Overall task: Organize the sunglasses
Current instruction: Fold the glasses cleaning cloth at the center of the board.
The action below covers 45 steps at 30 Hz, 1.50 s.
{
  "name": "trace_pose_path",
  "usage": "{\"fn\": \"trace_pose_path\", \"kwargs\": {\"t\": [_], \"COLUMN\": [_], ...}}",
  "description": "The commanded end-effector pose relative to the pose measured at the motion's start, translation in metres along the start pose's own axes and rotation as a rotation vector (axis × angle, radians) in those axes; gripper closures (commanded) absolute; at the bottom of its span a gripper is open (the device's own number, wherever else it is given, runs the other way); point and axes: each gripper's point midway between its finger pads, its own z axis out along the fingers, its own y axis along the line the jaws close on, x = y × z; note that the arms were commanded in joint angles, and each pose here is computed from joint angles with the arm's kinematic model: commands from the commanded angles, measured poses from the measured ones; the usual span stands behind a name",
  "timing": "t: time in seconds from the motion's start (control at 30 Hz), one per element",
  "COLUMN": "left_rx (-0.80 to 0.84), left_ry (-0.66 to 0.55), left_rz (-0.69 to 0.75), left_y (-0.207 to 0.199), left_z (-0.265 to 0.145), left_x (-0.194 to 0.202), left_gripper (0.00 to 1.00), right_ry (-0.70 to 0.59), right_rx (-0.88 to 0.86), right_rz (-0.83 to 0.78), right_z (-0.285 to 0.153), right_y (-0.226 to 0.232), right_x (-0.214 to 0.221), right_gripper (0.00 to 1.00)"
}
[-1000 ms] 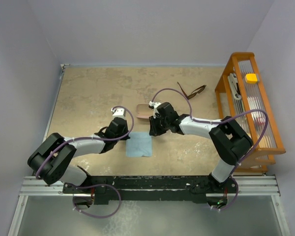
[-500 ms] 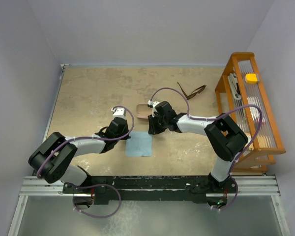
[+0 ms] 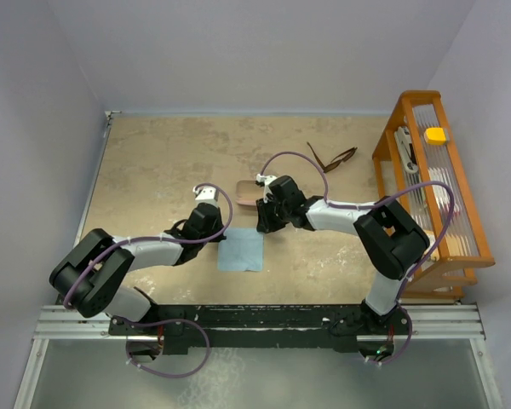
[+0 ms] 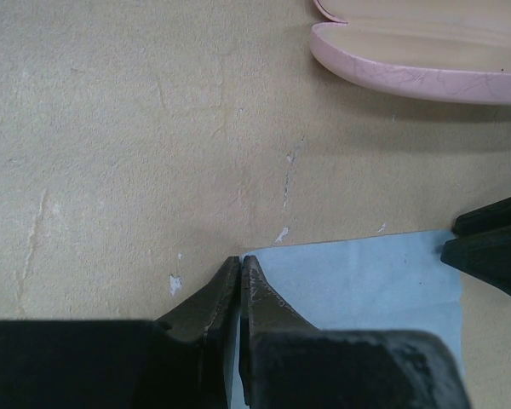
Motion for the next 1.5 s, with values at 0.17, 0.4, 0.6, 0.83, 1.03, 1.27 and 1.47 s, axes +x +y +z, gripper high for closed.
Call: {"fn": "trace_pose_path", "kwargs": {"t": [0.17, 0.4, 0.6, 0.83, 1.03, 1.27, 1.47], "left_rx": [-0.027, -0.026, -0.026, -0.026, -0.027, -0.032, -0.033], "left_ry": [0.078, 0.08, 0.082, 0.081, 0.08, 0.071, 0.021], "left_rz": [0.024, 0.024, 0.023, 0.021, 0.023, 0.029, 0.009], "left_y": [0.011, 0.01, 0.01, 0.011, 0.011, 0.012, 0.011], "left_z": [0.0, 0.0, 0.0, 0.001, 0.001, 0.0, -0.008], "left_x": [0.024, 0.025, 0.025, 0.025, 0.025, 0.023, 0.009], "left_gripper": [1.0, 1.0, 1.0, 1.0, 1.0, 1.0, 1.0], "right_ry": [0.003, 0.007, 0.013, 0.022, 0.02, 0.003, -0.044], "right_rx": [-0.032, -0.036, -0.037, -0.038, -0.031, -0.029, -0.034], "right_rz": [0.017, 0.013, 0.011, 0.004, 0.001, -0.023, -0.056], "right_z": [0.005, 0.003, 0.002, 0.003, 0.003, 0.002, -0.011], "right_y": [0.003, 0.006, 0.008, 0.01, 0.008, 0.009, 0.015], "right_x": [0.009, 0.011, 0.014, 0.017, 0.017, 0.01, -0.004], "right_gripper": [0.76, 0.78, 0.79, 0.9, 1.0, 1.0, 1.0]}}
